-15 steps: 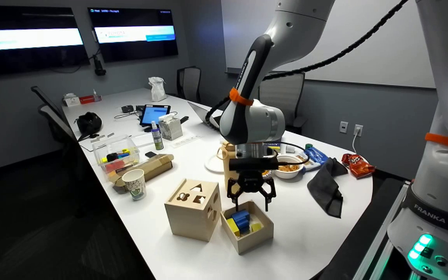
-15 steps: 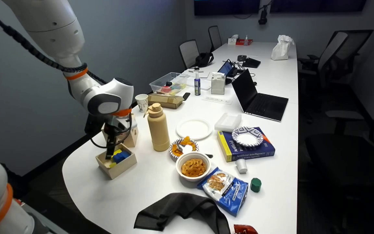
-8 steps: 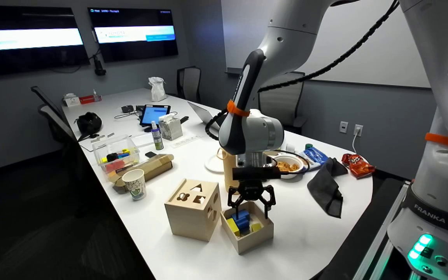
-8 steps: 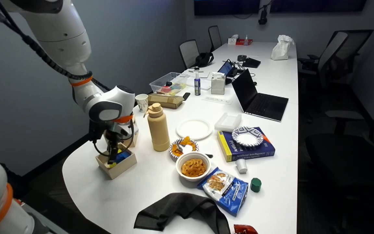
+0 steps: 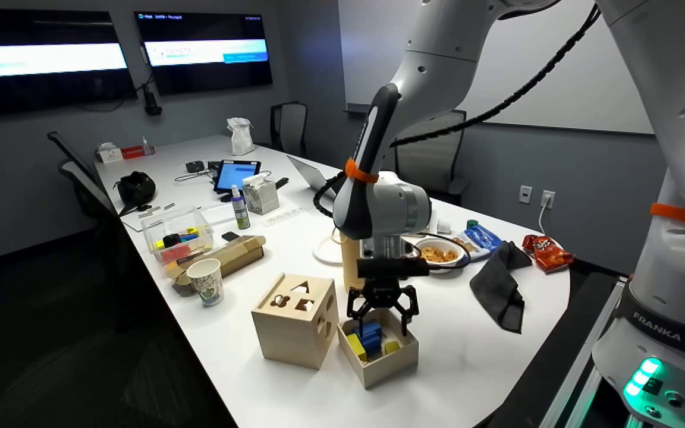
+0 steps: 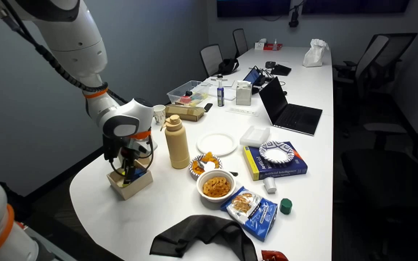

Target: Put a yellow item in the cube

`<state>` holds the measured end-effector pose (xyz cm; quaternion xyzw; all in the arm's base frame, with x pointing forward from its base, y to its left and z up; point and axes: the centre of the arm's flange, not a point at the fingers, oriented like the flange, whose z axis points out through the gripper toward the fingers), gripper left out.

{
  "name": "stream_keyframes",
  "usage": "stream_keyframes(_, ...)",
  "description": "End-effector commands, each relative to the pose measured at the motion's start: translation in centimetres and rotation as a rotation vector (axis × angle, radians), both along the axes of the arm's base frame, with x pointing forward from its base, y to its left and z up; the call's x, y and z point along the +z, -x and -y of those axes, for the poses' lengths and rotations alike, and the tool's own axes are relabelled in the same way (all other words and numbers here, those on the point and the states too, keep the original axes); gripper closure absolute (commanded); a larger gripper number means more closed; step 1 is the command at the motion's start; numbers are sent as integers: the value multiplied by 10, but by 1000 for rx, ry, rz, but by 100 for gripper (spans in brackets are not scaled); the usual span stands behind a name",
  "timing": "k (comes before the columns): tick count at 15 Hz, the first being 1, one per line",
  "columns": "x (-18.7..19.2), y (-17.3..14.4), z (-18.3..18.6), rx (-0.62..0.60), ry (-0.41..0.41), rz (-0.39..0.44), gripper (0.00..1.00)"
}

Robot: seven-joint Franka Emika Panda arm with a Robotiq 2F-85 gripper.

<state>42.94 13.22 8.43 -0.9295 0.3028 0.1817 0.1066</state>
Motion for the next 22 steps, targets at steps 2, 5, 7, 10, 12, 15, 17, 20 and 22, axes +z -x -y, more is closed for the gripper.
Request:
stream_keyframes(2, 7, -6, -12, 33, 17, -17, 0)
stream_keyframes(5, 17, -5, -23, 48, 55, -39, 0)
stream_keyframes(7, 20, -5, -30, 47, 89, -75, 0)
stream_keyframes(10, 18, -8, -35, 29, 131, -119, 0)
stream_keyframes(12, 16, -11, -36, 2, 152, -131, 0)
stream_keyframes(15, 11, -19, -35, -30, 161, -130, 0)
stream_keyframes(17, 8, -23, -33, -36, 161, -134, 0)
stream_keyframes(20, -1, -23, -32, -24, 155, -166, 0)
stream_keyframes(22, -6, -22, -31, -16, 152, -186, 0)
